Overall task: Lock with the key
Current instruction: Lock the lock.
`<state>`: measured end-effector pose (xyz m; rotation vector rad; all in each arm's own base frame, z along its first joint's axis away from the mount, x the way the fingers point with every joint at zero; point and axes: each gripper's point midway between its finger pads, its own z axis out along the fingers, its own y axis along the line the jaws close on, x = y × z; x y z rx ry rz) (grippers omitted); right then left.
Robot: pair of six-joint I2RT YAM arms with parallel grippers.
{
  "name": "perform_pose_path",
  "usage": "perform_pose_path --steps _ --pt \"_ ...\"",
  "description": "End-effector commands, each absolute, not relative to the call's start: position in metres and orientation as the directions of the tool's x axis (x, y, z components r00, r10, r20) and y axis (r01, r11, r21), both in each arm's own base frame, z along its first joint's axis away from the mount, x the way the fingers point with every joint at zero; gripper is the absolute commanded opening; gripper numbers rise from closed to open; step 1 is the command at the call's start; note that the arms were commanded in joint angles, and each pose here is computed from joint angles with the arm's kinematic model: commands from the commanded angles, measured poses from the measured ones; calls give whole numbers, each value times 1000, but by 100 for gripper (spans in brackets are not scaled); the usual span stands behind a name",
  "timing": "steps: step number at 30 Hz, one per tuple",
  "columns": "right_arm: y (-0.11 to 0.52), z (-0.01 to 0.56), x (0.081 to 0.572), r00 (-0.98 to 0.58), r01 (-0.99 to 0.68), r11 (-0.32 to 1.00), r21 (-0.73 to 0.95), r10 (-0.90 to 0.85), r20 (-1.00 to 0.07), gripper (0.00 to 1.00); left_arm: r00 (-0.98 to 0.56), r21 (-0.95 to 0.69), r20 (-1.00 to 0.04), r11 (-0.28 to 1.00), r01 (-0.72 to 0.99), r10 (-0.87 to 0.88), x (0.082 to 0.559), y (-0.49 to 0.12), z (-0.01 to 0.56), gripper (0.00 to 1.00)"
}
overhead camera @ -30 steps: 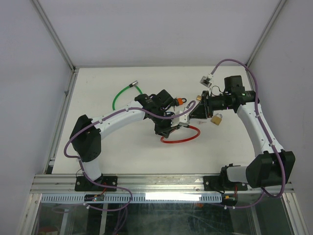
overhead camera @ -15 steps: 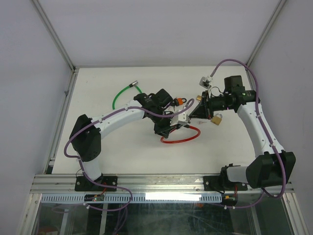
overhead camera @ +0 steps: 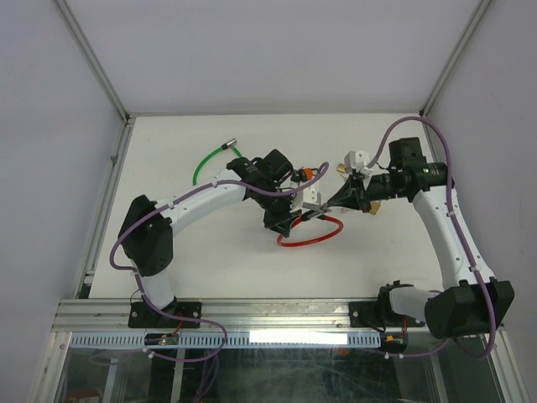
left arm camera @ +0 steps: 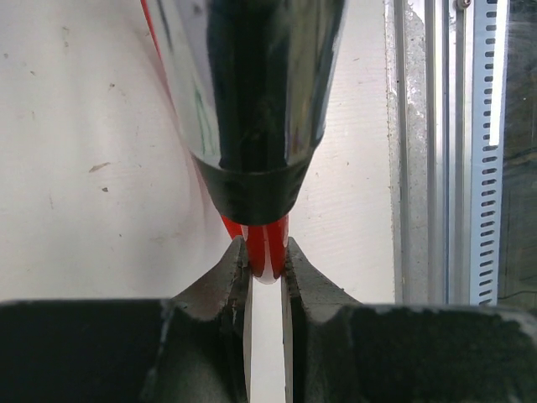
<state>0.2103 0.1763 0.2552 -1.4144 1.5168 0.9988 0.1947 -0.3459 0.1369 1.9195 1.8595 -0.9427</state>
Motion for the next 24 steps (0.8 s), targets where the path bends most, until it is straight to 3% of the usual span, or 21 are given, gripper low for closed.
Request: perform_pose_path --steps 1,6,10,14,17,20,24 --pt "174 250 195 300 -954 -114 -277 -355 -885 0 6 -146 -737 -168 975 676 208 -362 164 0" --pt "169 245 194 544 -839 -249 -485 -348 -763 0 -3 -159 -739 -171 972 674 209 -362 164 0" --pt "166 239 195 751 -659 -375 -652 -297 -589 0 -13 -179 -738 -177 968 675 208 -364 162 0" --pt "166 253 208 841 -540 -388 -747 -283 -461 0 -12 -177 -736 -175 968 677 208 -364 162 0" --pt "167 273 213 828 -556 -347 -755 -302 -471 3 -13 -179 -734 -175 968 679 207 -363 162 0" --pt "166 291 210 769 -633 -281 -721 -334 -545 25 -12 -177 -731 -172 969 682 208 -362 161 0" --pt "163 305 199 680 -724 -197 -662 -365 -635 36 -9 -175 -734 -177 968 679 207 -362 161 0"
